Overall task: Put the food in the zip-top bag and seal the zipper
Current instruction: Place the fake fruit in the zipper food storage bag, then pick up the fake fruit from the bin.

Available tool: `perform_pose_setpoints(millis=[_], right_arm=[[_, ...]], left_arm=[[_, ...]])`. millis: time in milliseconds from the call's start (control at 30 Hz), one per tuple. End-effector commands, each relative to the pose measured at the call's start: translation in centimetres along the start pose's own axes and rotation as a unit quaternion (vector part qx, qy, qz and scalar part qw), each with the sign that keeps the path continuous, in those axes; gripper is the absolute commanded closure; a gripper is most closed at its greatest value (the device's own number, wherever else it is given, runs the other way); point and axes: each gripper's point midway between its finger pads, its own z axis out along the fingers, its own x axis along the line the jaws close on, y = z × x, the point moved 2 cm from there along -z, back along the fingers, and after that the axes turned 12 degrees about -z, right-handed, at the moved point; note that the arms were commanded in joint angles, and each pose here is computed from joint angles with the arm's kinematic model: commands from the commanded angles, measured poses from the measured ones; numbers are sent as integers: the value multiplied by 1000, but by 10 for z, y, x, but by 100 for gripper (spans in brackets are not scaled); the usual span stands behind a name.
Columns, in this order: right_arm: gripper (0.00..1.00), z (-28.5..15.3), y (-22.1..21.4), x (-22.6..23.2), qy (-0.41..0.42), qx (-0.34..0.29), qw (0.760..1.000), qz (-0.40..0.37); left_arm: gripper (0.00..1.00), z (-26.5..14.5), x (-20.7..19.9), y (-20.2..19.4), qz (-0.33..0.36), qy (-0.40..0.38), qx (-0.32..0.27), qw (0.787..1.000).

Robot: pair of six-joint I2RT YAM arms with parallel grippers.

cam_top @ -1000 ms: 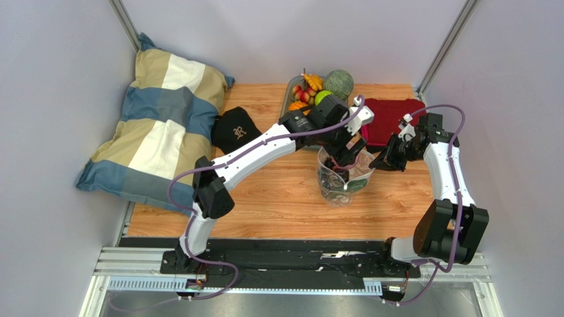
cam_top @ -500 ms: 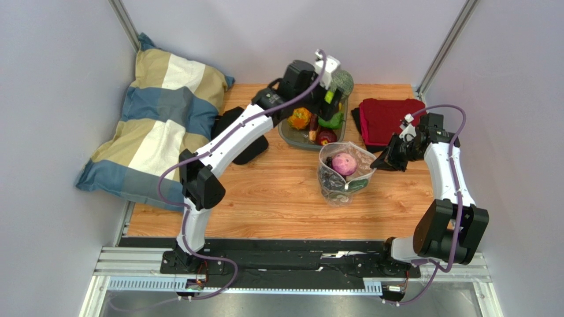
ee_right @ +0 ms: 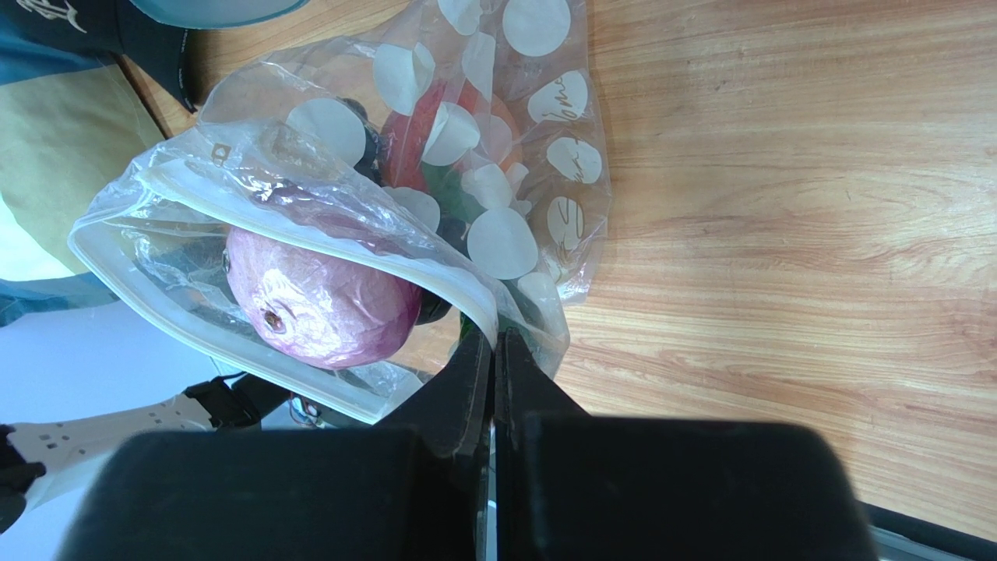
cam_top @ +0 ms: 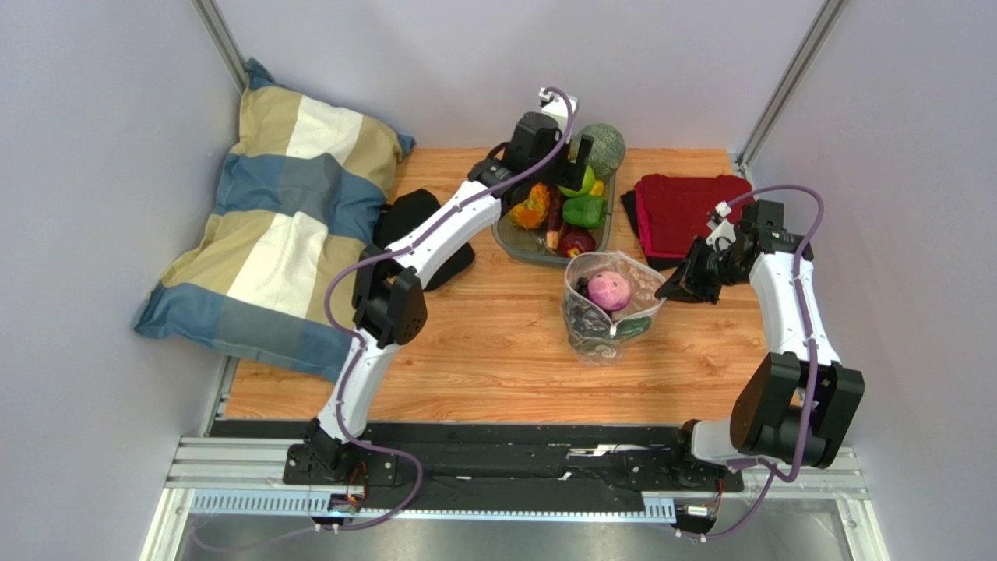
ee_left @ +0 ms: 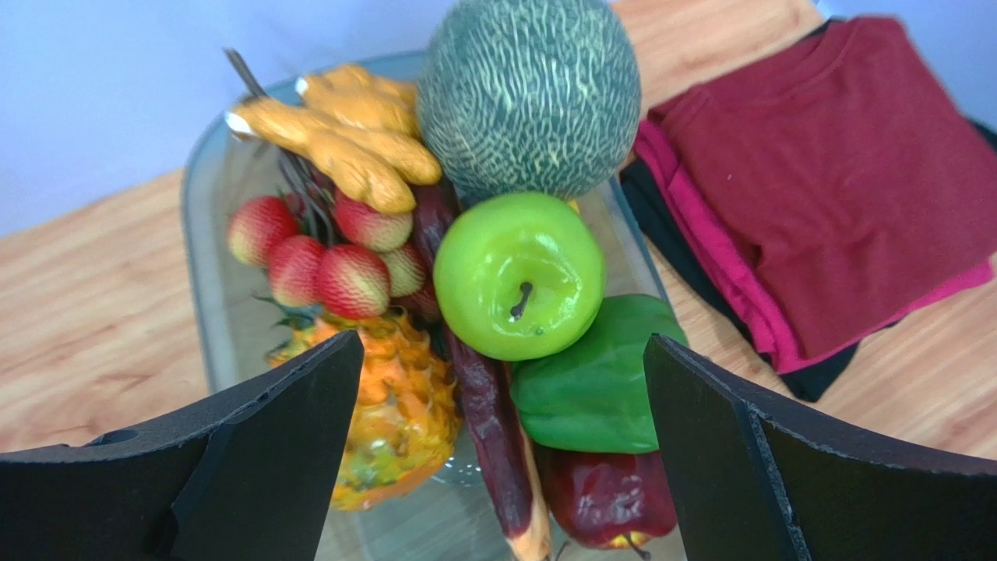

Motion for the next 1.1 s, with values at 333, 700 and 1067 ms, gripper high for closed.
perform_pose_setpoints(millis=[333, 700, 1067], right_arm=[[100, -1, 5, -2, -2, -16, 1000, -5], [100, -3, 3, -1, -2, -17, 1000, -8], [100, -4, 2, 0, -2, -19, 1000, -12]], left_arm=[[1, 37, -15, -5, -29, -40, -42, 998], [1, 58, -9, -32, -6, -43, -24, 999], [1, 74, -5, -48, 3, -42, -24, 999]])
